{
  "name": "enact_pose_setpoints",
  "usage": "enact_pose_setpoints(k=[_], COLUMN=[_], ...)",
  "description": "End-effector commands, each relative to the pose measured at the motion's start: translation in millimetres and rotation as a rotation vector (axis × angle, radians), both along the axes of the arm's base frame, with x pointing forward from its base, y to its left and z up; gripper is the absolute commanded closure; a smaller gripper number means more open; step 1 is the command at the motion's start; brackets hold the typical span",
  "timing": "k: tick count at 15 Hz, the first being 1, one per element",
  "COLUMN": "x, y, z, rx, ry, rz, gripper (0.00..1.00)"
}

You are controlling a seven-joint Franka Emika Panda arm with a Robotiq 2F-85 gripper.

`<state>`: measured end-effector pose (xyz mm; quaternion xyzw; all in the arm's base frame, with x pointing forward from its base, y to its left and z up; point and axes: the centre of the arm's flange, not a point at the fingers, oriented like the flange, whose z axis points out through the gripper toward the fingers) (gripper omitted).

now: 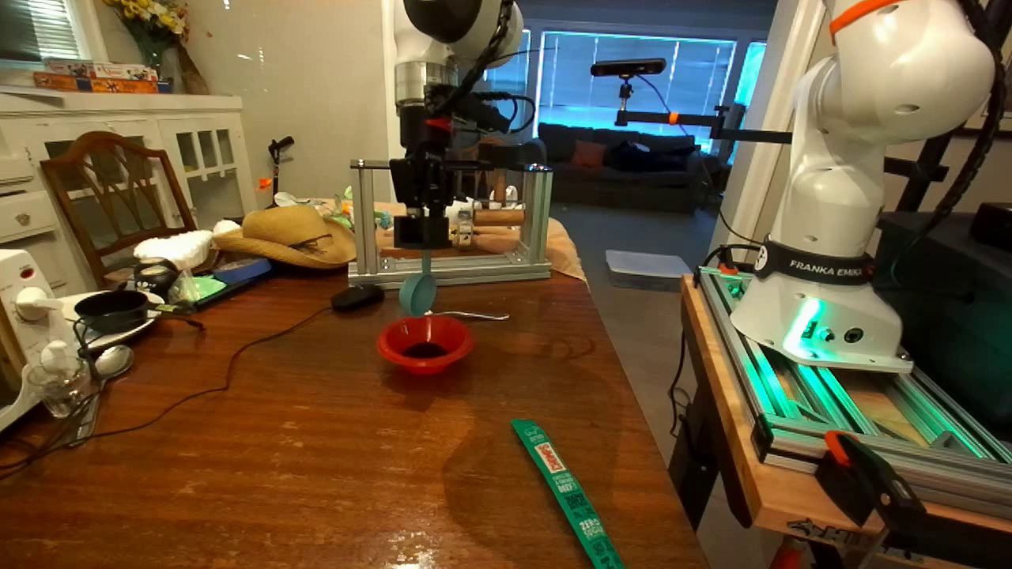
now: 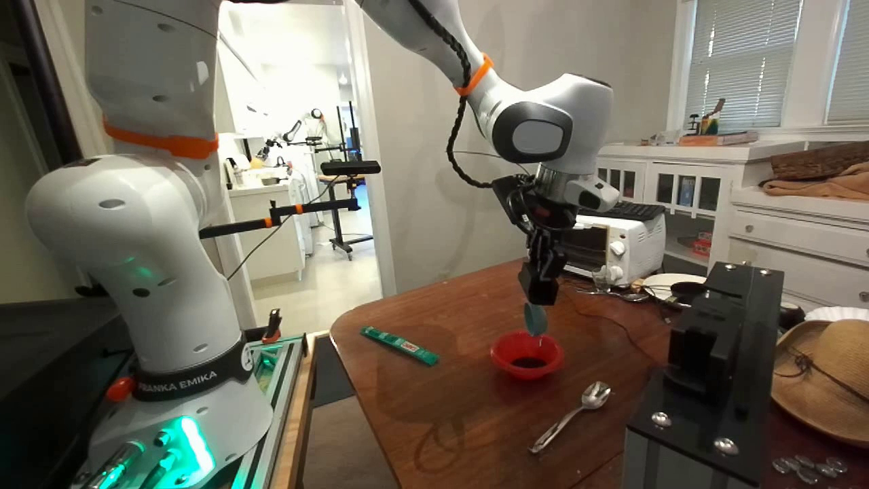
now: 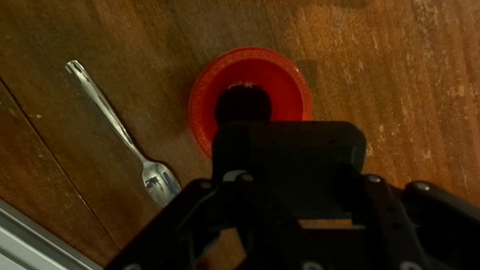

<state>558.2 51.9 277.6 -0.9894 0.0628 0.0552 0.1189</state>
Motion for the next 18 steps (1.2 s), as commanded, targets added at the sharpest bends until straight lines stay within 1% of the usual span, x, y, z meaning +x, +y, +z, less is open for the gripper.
enact_pose_setpoints(k=[1,3,7,10,18], x=[0.8,-1.1,-2.7,-2.2,-5.3], y=[13.0,21.8,35.7,43.5,56.5], z=[-15.9,-27.7,-47.8,-59.4,-72.6], rx=[-0.033,-0.054,-0.116,-0.147,-0.216], ry=[0.001,0.013,-0.026,-0.051,-0.098], rz=[0.004,0.026,0.082,0.124,0.194], gripper=[0.77,0.77,0.77,0.77,0.77])
